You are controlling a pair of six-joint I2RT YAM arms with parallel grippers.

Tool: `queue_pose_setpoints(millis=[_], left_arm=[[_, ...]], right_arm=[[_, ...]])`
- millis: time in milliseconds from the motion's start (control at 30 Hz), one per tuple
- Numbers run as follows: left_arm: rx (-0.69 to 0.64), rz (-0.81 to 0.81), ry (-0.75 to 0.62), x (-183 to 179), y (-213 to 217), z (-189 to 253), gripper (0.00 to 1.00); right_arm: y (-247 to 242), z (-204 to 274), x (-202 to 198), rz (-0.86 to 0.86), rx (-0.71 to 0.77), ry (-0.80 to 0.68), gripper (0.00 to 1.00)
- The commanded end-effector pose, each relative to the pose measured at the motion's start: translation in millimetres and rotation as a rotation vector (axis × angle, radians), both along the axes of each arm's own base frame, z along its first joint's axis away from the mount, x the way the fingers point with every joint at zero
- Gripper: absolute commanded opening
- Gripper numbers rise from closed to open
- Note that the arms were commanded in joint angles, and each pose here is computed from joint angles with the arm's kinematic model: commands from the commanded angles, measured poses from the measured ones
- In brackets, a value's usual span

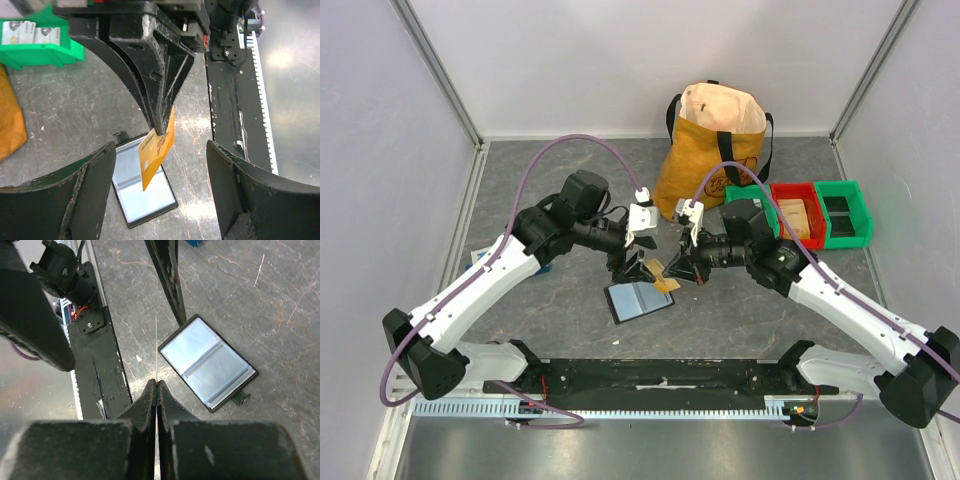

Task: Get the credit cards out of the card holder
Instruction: Remove the credit card from the card holder.

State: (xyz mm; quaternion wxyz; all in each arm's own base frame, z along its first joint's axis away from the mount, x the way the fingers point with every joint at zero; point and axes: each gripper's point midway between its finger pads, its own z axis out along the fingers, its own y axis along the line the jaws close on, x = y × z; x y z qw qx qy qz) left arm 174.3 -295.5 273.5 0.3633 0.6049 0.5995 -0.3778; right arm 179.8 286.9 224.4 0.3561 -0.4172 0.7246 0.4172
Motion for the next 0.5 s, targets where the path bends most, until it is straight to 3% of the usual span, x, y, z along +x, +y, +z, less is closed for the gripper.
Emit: queue_pose_setpoints(millis=[0,200,400,467], left_arm=[[-0.016,-0.133,-0.027,-15,0,5,0.78],[-0.024,-0.139,-0.006,-13,-5,-6,0.67],[-0.045,-0.169,0.073,-17,-13,-11,0.52],[-0.041,-0.167,0.094,-19,-14,-13,0.43]], right_arm=[[4,34,-6,0.097,0.054,-0.114,0.0],[6,41,-11,0.143,0.068,-0.127,0.0],[8,43,-12,0.17,0.066,-0.141,0.0],[8,43,-11,0.172,0.062,-0.143,0.0]])
